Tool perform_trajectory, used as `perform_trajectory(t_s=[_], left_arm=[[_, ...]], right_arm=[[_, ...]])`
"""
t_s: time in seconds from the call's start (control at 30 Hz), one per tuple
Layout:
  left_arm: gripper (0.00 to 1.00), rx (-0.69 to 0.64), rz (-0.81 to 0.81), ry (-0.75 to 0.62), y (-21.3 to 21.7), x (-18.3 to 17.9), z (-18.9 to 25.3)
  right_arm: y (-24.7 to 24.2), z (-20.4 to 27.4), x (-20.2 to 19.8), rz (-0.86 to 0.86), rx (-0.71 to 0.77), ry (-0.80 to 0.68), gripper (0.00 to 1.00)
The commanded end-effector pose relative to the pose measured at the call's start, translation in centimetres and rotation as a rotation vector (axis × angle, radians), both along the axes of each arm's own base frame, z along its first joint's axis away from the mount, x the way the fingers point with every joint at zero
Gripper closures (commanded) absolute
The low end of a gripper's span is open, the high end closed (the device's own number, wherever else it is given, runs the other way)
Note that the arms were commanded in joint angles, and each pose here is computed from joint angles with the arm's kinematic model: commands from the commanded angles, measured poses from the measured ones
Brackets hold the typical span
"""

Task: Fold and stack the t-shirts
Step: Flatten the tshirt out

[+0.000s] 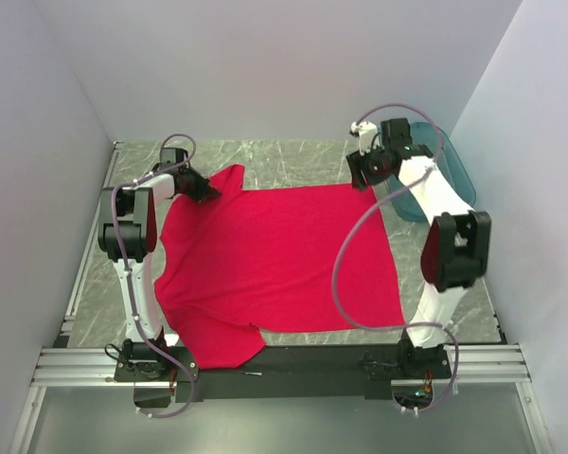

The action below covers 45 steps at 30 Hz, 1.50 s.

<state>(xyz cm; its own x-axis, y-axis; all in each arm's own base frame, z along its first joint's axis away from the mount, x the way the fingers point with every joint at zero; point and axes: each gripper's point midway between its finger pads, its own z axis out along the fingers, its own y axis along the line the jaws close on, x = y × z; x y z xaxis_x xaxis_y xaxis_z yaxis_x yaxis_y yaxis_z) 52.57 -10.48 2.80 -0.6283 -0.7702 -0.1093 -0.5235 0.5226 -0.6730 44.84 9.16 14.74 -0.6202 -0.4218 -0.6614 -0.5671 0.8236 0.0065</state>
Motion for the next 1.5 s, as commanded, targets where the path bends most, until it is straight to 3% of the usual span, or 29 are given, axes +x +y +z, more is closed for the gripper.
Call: perform_trajectory(t_s=[0.0,0.17,0.4,0.6,1.47], left_arm=[[1.0,-0.029,-0.019,-0.087,-0.2,0.6,3.2],[1.0,-0.036,-0.04,-0.097,-0.4,0.8,3.4],[1.0,-0.049,-0.049,-0.094,-0.6,0.8,2.6],[1.0,-0.051,-0.053,-0.079,-0.5,0.5,1.8],[0.99,-0.043,-0.056,-0.073,-0.5,0.5,1.7]], right_arm=[[-3.5,-0.5,4.5,-0.194,-0.189,-0.047,0.38],[-4.9,-2.6,7.2,-0.161,-0.336,0.006,0.43],[-5.9,-5.2,8.3,0.083,-0.526,0.046,0.43],[-6.3,-7.0,9.8,0.153,-0.631,0.032,0.42],[-5.9,-12.0,12.1,0.232,-0.639,0.066,0.49]])
